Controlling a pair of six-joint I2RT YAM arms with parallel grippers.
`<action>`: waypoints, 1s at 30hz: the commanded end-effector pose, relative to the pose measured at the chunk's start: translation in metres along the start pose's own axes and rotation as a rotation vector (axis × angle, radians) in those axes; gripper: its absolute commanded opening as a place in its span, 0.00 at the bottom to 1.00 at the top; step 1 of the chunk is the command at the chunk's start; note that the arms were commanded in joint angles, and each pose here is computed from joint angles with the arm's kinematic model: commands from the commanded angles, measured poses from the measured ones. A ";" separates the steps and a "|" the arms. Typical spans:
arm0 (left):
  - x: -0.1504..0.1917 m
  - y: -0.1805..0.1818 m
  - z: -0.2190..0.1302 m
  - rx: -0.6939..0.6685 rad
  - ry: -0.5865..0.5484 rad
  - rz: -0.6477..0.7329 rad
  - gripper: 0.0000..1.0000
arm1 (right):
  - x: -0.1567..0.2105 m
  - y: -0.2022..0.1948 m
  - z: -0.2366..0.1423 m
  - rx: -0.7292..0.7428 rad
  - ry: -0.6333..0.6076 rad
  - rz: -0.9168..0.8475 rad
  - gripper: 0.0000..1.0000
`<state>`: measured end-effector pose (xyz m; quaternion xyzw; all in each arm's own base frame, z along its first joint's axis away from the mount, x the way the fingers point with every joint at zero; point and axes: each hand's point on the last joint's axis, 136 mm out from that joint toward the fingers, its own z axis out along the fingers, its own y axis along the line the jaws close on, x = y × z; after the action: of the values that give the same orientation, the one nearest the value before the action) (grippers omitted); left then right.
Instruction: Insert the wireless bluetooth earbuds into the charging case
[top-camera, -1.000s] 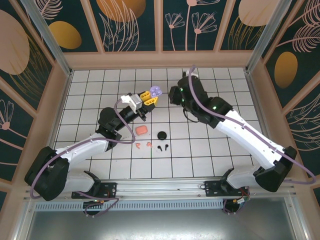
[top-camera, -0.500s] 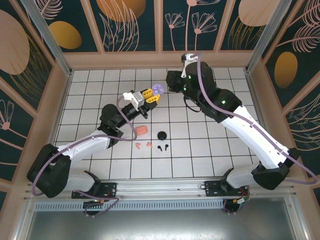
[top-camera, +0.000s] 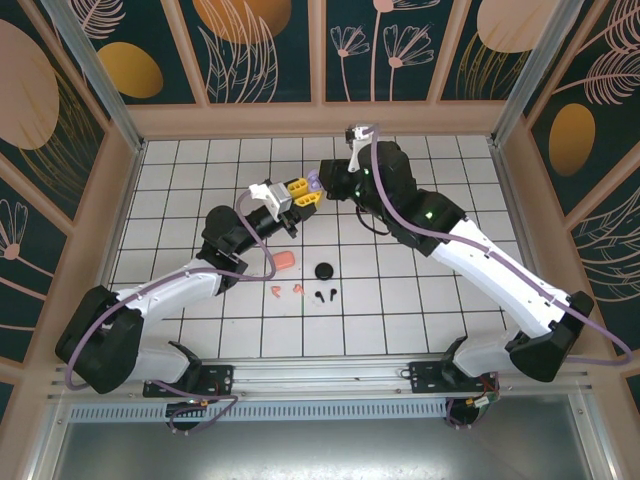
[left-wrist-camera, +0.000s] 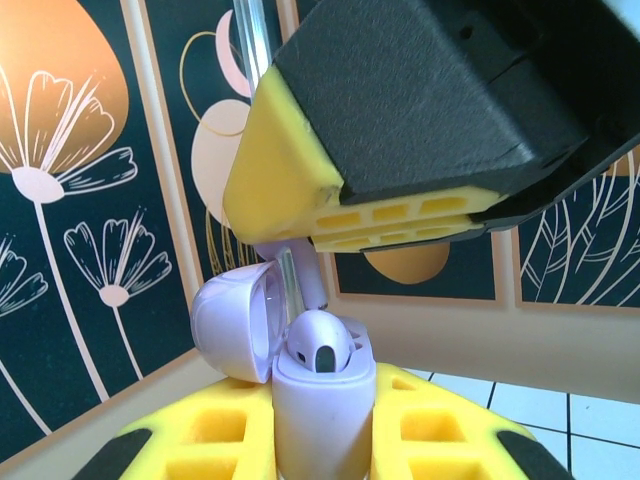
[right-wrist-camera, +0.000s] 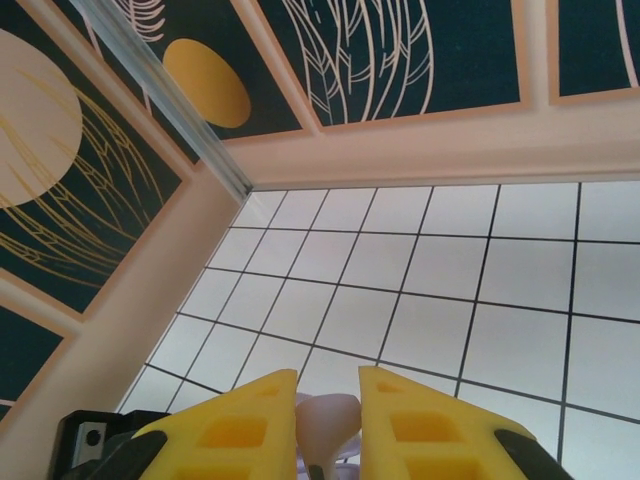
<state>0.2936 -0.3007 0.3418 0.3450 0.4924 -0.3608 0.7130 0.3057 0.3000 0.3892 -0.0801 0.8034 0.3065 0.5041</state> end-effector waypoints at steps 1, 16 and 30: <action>-0.015 -0.002 0.006 0.019 -0.041 0.032 0.00 | -0.010 0.013 -0.009 -0.057 -0.045 0.000 0.19; -0.021 -0.003 0.004 0.014 -0.054 0.043 0.00 | 0.010 0.000 -0.009 -0.009 -0.014 0.005 0.19; -0.029 -0.002 0.004 0.015 -0.072 0.047 0.00 | 0.028 -0.005 -0.001 0.011 0.022 -0.022 0.17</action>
<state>0.2941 -0.3026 0.3371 0.3489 0.4996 -0.3610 0.7060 0.2967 0.2983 0.3754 -0.0809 0.8027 0.3095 0.5034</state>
